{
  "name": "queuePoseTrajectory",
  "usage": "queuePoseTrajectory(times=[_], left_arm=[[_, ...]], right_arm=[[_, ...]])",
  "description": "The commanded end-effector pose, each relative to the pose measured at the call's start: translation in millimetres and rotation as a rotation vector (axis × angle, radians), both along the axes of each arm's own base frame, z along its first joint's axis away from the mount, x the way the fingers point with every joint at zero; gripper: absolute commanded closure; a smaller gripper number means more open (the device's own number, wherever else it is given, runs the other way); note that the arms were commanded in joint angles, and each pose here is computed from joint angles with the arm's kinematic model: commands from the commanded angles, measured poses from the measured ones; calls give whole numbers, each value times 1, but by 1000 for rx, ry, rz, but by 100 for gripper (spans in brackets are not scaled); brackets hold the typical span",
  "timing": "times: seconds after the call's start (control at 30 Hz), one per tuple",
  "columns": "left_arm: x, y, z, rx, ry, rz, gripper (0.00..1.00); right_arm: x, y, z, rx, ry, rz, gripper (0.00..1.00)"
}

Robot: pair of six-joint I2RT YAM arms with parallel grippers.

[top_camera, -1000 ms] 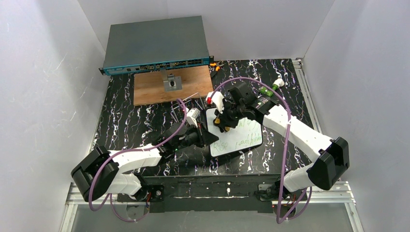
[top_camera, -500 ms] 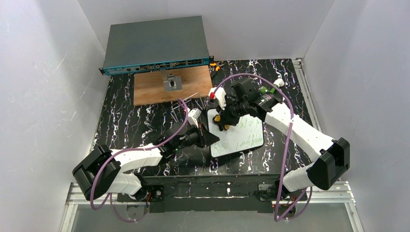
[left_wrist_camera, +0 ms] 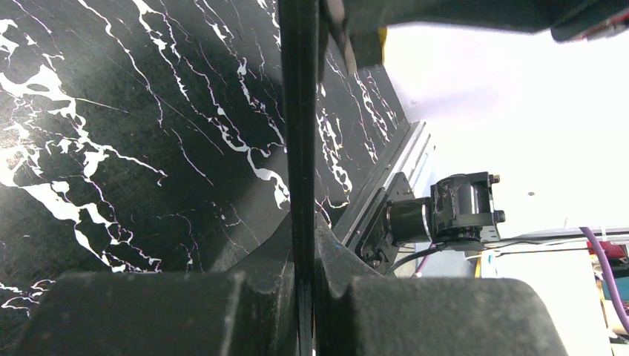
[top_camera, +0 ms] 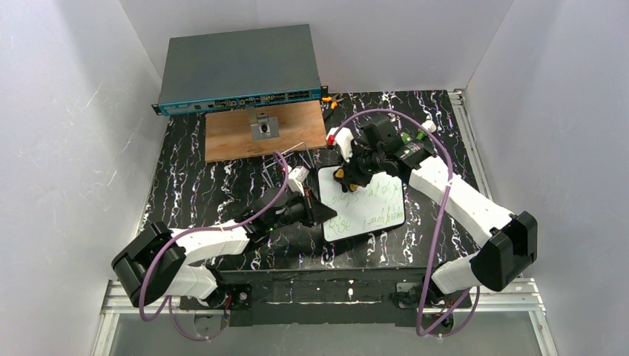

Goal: Erase the whiteboard

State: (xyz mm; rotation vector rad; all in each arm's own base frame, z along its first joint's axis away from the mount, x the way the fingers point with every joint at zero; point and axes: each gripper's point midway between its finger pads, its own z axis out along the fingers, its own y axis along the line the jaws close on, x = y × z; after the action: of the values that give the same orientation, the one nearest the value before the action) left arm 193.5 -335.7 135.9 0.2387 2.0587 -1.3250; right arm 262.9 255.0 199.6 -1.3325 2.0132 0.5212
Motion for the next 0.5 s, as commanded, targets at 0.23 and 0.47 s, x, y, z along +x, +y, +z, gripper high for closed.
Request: queuePoseTrajectory(times=[0.23,0.47], left_arm=[[-5,-1,-3,30,-21,-46,100],[-6,-1,-1,25,-26,-50,100]], right_arm=[[-35,20,-4,0,22,168,99],[35,-11,16,-36,-126,-160,99]])
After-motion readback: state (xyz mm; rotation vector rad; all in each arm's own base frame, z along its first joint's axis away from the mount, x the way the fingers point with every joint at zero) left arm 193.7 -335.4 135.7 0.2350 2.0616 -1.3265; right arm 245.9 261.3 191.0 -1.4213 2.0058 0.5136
